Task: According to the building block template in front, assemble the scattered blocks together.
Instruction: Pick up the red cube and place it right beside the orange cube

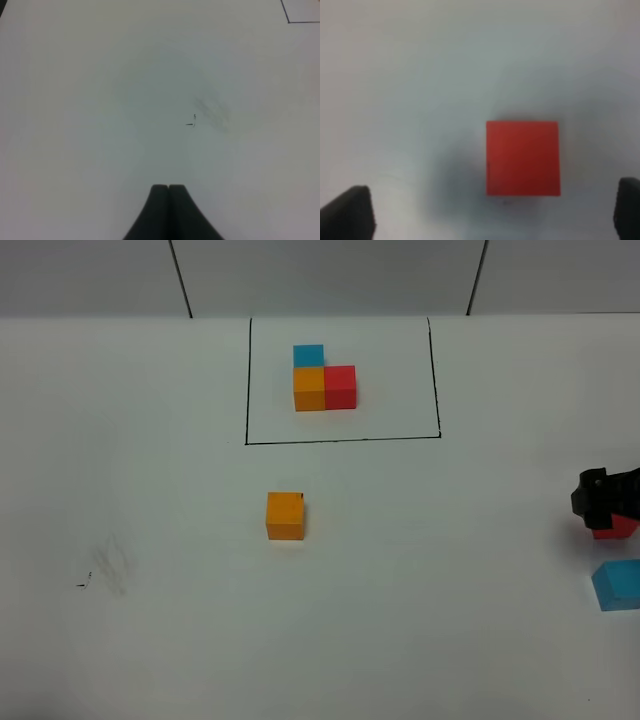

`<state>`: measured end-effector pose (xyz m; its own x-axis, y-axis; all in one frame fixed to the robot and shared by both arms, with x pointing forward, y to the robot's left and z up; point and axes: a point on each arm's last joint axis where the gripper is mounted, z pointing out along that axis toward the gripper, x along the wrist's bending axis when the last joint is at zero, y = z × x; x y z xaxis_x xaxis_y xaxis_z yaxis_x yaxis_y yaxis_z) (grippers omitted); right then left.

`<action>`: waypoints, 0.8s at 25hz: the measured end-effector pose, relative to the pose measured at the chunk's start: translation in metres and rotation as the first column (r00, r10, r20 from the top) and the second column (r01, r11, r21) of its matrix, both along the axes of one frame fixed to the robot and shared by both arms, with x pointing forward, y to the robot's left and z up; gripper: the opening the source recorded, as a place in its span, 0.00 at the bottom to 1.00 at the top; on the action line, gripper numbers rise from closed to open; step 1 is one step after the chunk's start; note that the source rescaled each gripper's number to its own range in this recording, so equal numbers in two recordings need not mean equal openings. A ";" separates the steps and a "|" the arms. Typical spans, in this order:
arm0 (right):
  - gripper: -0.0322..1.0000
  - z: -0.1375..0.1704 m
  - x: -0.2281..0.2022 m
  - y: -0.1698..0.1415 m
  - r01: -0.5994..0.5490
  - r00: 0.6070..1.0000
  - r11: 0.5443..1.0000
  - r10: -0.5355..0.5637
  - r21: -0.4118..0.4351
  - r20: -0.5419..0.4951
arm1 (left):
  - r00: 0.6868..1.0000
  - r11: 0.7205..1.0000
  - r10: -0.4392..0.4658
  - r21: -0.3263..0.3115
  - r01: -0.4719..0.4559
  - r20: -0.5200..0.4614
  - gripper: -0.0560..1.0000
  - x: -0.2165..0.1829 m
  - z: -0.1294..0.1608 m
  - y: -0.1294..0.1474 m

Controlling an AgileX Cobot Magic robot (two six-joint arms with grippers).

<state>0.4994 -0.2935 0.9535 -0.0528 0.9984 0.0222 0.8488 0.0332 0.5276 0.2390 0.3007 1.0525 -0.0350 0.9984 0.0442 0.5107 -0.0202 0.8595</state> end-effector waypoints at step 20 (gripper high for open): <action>1.00 -0.039 0.014 -0.001 0.005 0.998 1.000 -0.006 -0.017 -0.060 | 1.000 1.000 0.000 0.000 0.000 0.000 0.05 0.000 0.000 0.000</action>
<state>0.5136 -0.2949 0.9145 -0.0465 0.9989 0.0085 0.8791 0.0369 0.4752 0.2390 0.3007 1.0525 -0.0350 0.9984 0.0442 0.5107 -0.0202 0.8595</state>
